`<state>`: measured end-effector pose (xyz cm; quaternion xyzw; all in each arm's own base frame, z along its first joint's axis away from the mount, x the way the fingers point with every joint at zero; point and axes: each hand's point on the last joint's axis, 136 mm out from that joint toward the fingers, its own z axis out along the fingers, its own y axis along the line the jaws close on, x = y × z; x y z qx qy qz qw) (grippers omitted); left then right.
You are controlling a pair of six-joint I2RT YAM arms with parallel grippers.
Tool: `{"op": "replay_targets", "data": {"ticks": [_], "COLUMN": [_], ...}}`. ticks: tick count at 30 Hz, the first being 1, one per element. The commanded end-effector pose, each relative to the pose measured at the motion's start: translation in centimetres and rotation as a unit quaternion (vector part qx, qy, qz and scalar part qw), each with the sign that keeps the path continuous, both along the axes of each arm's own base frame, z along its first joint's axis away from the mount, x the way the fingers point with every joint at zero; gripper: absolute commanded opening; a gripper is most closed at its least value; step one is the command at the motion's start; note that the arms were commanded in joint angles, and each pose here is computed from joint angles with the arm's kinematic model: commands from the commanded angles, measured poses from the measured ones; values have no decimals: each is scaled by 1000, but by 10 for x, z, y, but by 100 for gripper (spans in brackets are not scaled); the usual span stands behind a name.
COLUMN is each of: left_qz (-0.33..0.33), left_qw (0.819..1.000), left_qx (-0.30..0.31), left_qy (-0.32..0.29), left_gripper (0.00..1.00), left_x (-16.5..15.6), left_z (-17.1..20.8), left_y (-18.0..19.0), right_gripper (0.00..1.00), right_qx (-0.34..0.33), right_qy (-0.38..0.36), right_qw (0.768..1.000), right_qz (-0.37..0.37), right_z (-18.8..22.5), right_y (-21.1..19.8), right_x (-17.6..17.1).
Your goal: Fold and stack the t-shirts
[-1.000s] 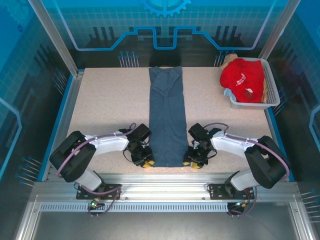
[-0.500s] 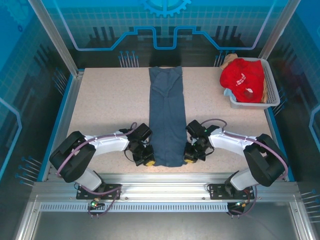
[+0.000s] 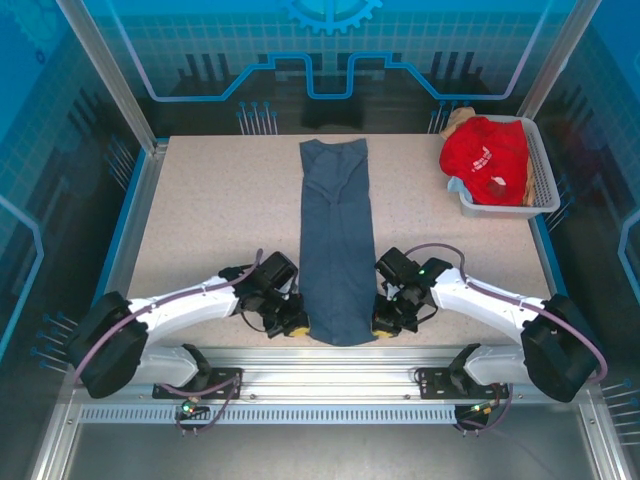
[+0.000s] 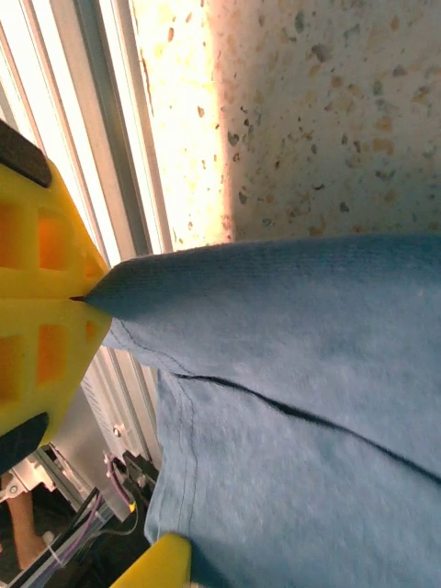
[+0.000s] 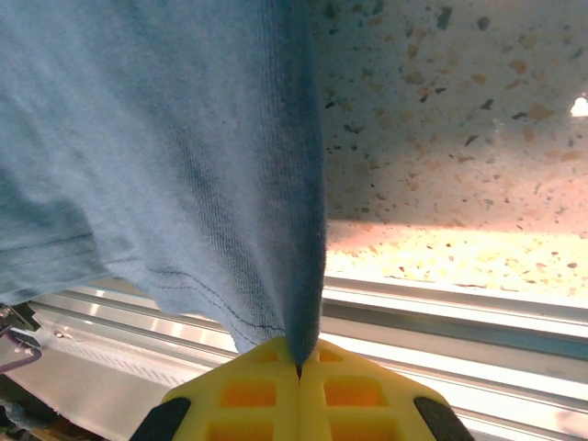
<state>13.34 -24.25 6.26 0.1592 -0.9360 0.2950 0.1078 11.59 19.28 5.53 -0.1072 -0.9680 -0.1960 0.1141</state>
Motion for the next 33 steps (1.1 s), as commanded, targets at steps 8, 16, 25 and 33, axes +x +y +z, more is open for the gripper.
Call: {"op": "replay_targets", "data": {"ticks": [8, 16, 25, 33], "left_qz": [107, 158, 188, 199], "left_qw": [991, 979, 971, 969], "left_qx": [-10, -29, -31, -25], "left_qy": [-77, -122, -144, -146], "left_gripper": [0, 0, 0, 19], "left_x": [83, 167, 264, 349], "left_z": [40, 65, 60, 31], "left_y": [7, 11, 18, 26], "right_gripper": [0, 0, 0, 32], "right_qx": [-16, -5, -6, -15], "right_qy": [-40, -88, -120, -95], "right_qw": [998, 993, 986, 987], "right_qz": [-56, -81, -112, -133], "right_z": [37, 61, 61, 19], "right_y": [-5, 2, -4, -15], "right_x": [64, 154, 268, 346]}}
